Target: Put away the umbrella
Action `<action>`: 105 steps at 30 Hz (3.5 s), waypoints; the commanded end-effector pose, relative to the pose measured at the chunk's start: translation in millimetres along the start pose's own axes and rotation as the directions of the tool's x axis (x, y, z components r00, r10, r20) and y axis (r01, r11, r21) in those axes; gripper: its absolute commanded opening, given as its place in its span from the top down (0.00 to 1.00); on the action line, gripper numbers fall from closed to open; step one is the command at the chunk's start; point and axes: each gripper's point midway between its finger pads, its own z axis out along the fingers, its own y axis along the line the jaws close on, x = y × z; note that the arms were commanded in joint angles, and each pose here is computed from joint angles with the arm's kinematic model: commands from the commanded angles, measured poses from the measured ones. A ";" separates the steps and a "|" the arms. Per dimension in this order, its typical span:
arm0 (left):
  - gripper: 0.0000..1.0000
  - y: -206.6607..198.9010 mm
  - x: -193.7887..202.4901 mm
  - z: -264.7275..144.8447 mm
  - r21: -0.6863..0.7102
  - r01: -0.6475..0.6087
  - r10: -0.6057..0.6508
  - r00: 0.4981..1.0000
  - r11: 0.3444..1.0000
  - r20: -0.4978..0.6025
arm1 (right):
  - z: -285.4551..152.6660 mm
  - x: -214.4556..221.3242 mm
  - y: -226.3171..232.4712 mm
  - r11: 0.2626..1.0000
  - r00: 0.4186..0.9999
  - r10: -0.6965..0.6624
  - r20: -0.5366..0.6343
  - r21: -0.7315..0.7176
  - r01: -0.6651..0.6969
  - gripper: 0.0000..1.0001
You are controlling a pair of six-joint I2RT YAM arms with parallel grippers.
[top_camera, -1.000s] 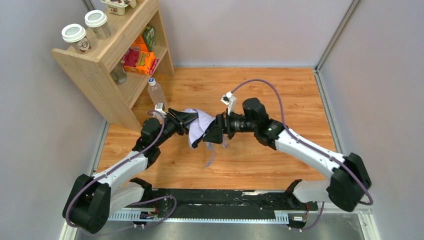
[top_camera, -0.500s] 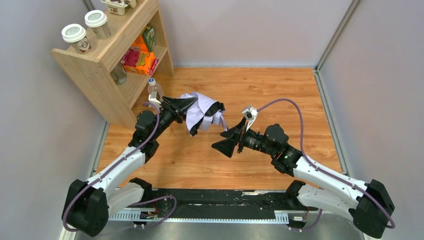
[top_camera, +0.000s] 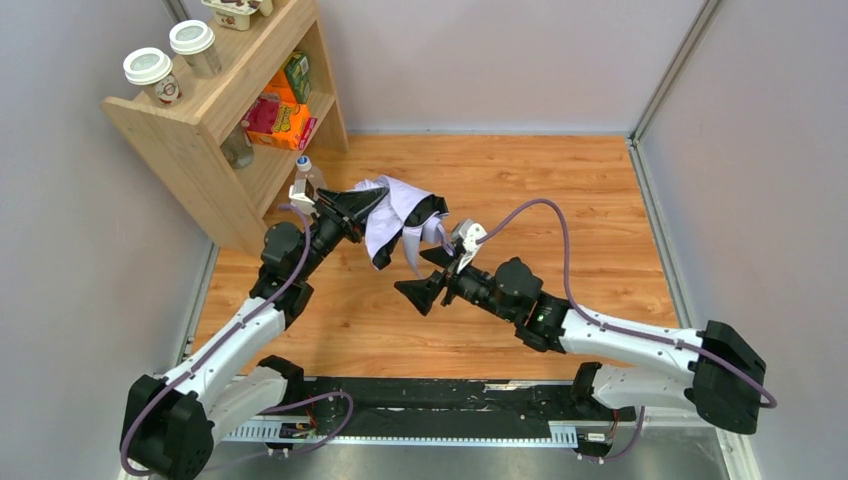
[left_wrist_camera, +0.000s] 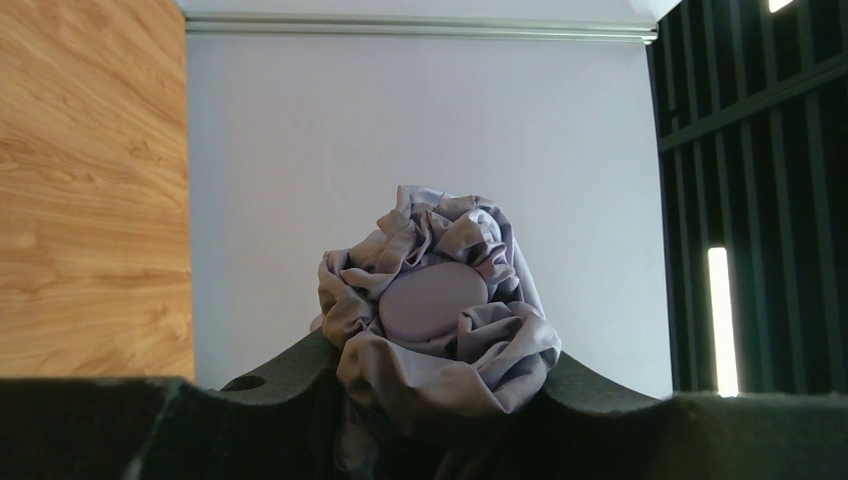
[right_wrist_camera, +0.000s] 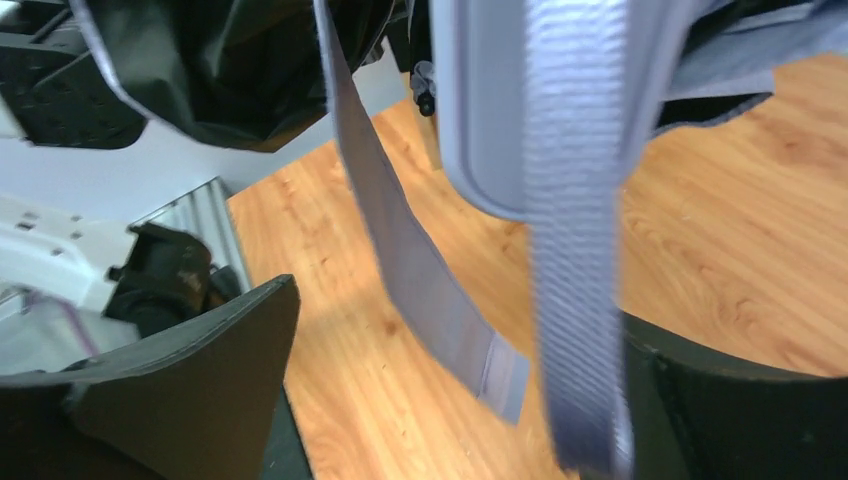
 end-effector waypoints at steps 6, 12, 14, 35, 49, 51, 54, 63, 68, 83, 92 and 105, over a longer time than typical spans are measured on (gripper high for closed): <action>1.00 -71.8 4.2 -6.5 0.175 0.043 -0.044 0.999 0.984 0.004 | 27.6 -36.3 7.1 0.976 0.970 -0.134 0.204 0.195 0.094 0.86; 1.00 -70.7 6.8 -9.0 0.172 0.065 -0.065 0.998 0.983 -0.007 | 27.4 -41.3 47.6 0.999 0.989 -0.049 0.142 0.000 0.049 1.00; 1.00 -75.3 11.7 -8.0 0.183 0.095 -0.093 0.996 0.978 -0.016 | 38.7 -30.1 59.6 0.990 0.989 -0.128 0.081 -0.052 0.132 1.00; 1.00 -35.1 51.4 -5.2 0.021 0.011 -0.010 0.997 1.000 -0.073 | -23.4 54.9 -48.2 0.933 0.978 -0.011 -0.208 0.351 0.085 0.43; 1.00 2.5 44.7 -6.8 -0.077 -0.502 0.492 0.863 0.861 -0.117 | -133.0 -32.3 -18.5 0.961 0.968 0.048 -0.246 0.276 0.023 0.00; 1.00 1.8 45.9 -10.7 -0.053 -0.530 0.522 0.845 0.846 -0.119 | -121.4 -55.3 -4.7 0.980 0.967 0.067 -0.246 0.197 -0.018 0.00; 1.00 2.0 55.6 -17.9 0.002 -0.562 0.555 0.816 0.827 -0.161 | -94.4 -71.9 8.5 0.992 0.940 0.123 -0.319 0.051 -0.113 0.00; 1.00 -22.8 77.1 -43.8 0.174 -0.588 0.613 0.767 0.790 -0.189 | -62.3 -89.2 -1.5 0.928 0.922 0.179 -0.343 -0.251 -0.274 0.03; 1.00 -28.6 88.9 -49.9 0.249 -0.576 0.624 0.749 0.779 -0.221 | -58.1 -84.3 -4.0 0.894 0.923 0.166 -0.347 -0.341 -0.289 0.03; 1.00 -21.9 94.6 -35.8 0.271 -0.559 0.619 0.741 0.784 -0.261 | -2.8 -58.1 15.2 0.903 0.905 0.196 -0.379 -0.290 -0.317 0.20; 1.00 -12.6 88.2 -32.3 0.227 -0.562 0.606 0.756 0.795 -0.249 | 22.5 -24.5 22.6 0.923 0.891 0.196 -0.409 -0.231 -0.308 0.54; 0.34 31.5 67.5 -46.0 0.014 -0.602 0.585 0.769 0.798 -0.257 | 7.4 -0.7 30.7 0.885 0.877 0.173 -0.448 -0.321 -0.339 1.00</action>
